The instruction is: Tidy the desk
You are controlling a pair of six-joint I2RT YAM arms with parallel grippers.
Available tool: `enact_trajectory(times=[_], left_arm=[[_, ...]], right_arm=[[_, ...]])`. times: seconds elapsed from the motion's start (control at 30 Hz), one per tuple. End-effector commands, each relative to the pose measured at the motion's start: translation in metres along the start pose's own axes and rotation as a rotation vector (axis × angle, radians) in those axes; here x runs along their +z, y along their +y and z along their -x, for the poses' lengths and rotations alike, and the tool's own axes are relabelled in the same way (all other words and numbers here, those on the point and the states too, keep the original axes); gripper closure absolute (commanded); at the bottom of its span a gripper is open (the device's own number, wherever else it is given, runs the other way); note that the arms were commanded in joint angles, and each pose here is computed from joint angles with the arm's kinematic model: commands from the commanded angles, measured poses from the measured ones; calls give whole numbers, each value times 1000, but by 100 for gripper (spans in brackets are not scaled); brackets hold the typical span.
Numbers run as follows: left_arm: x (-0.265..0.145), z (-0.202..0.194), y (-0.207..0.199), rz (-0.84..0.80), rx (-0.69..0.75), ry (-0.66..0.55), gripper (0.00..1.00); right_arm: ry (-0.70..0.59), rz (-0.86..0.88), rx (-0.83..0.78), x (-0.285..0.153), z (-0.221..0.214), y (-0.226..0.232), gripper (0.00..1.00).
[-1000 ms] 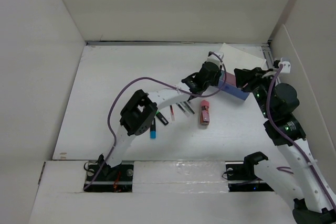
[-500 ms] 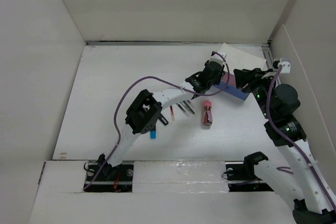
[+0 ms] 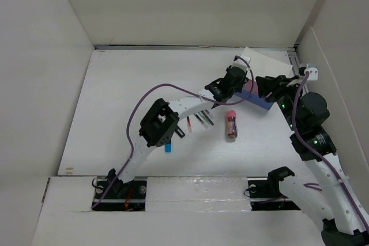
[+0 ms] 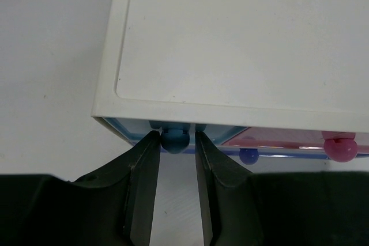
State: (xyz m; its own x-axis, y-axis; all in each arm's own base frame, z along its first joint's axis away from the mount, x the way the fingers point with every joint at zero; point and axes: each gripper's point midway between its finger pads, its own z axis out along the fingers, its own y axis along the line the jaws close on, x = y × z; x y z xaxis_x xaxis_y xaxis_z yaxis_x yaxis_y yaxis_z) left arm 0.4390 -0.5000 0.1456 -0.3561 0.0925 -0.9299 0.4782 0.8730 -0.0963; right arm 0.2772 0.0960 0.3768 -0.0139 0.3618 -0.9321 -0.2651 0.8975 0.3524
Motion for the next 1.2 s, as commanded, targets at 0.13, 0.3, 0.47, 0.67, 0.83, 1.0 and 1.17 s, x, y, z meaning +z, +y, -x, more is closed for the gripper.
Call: enact_trajectory(times=[0.13, 0.3, 0.47, 0.67, 0.83, 1.0, 1.17], left_arm=[[1, 31, -7, -12, -7, -83, 80], [-1, 33, -6, -11, -7, -87, 95], [-14, 32, -1, -8, -15, -95, 100], [-39, 28, 10, -10, -25, -97, 100], [-65, 29, 17, -27, -49, -106, 100], [-84, 10, 15, -44, -37, -77, 100], [-103, 7, 23, -48, -36, -75, 100]], right_arm=[[-75, 32, -13, -4, 19, 6, 53], [-66, 27, -12, -3, 15, 4, 53], [-52, 26, -13, 0, 8, 3, 53], [-34, 11, -11, 3, -1, -2, 53], [-15, -9, -10, 6, -10, -7, 53], [-13, -29, -13, 7, -12, -11, 53], [-6, -42, -14, 9, -15, -14, 53]])
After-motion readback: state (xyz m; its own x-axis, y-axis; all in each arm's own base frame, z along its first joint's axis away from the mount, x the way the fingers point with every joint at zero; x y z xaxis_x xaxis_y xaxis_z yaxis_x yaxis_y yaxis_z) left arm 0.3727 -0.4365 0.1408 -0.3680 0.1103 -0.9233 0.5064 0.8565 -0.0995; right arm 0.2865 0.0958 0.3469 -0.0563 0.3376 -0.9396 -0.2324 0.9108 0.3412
